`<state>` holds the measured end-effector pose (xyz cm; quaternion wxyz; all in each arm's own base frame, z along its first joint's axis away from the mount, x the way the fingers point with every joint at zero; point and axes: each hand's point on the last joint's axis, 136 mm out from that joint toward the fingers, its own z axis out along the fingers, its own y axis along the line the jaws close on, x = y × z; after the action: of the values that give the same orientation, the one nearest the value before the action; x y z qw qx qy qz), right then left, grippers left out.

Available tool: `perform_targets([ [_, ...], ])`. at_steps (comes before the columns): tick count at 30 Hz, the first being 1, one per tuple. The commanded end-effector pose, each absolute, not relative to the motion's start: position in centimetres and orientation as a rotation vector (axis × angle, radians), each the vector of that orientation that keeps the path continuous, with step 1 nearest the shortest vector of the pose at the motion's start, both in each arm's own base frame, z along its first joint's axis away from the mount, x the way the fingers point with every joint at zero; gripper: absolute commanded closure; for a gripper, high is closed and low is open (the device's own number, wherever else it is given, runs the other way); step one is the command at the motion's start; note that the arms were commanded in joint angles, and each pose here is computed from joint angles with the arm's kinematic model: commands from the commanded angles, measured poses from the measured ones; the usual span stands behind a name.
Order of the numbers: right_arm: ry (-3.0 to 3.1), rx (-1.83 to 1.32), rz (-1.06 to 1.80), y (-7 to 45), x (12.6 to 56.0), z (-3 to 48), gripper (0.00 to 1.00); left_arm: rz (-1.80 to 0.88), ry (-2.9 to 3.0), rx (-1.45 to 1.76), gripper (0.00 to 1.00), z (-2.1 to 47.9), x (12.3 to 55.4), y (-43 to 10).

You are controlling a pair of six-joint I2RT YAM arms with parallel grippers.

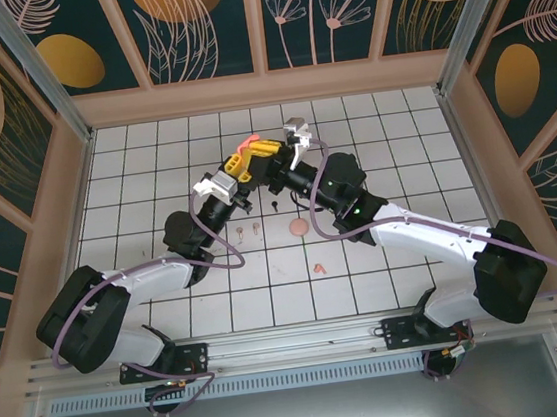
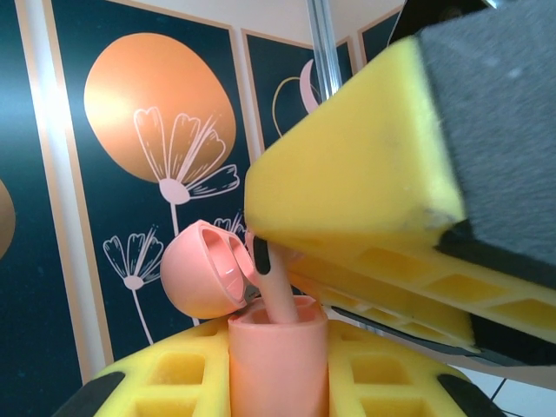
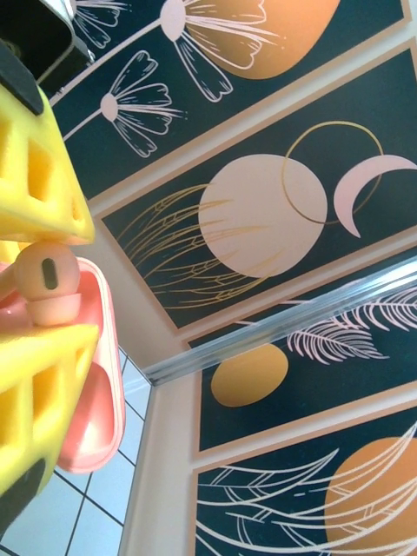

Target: Insert the wireless bluetooth earbuds into the charging case

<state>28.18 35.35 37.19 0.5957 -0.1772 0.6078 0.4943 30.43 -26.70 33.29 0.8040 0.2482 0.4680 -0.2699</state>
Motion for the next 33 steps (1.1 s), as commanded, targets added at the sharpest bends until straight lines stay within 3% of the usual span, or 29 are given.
perform_targets([
  [1, 1.539, -0.428, 1.116, 36.0, 28.6, 33.2, 0.66, -0.632, 0.866, 0.487, 1.0, 37.4, 29.0, -26.5],
  [11, 1.55, -0.36, 1.104, 35.3, 29.5, 33.4, 0.58, -0.641, 0.868, 0.485, 1.0, 37.2, 29.0, -26.5],
  [18, 1.555, -0.334, 1.117, 35.2, 30.1, 33.6, 0.57, -0.664, 0.874, 0.467, 1.0, 37.0, 29.1, -26.4],
  [24, 1.604, -0.219, 1.1, 33.7, 31.9, 33.6, 0.49, -0.634, 0.977, 0.291, 1.0, 34.9, 32.1, -24.9],
  [27, 1.666, -0.144, 1.09, 31.9, 31.6, 32.8, 0.42, -0.583, 1.028, 0.235, 1.0, 33.6, 32.6, -23.6],
  [33, 1.816, 0.024, 1.021, 28.4, 31.1, 28.2, 0.37, -0.498, 1.077, 0.123, 1.0, 32.1, 33.1, -21.0],
])
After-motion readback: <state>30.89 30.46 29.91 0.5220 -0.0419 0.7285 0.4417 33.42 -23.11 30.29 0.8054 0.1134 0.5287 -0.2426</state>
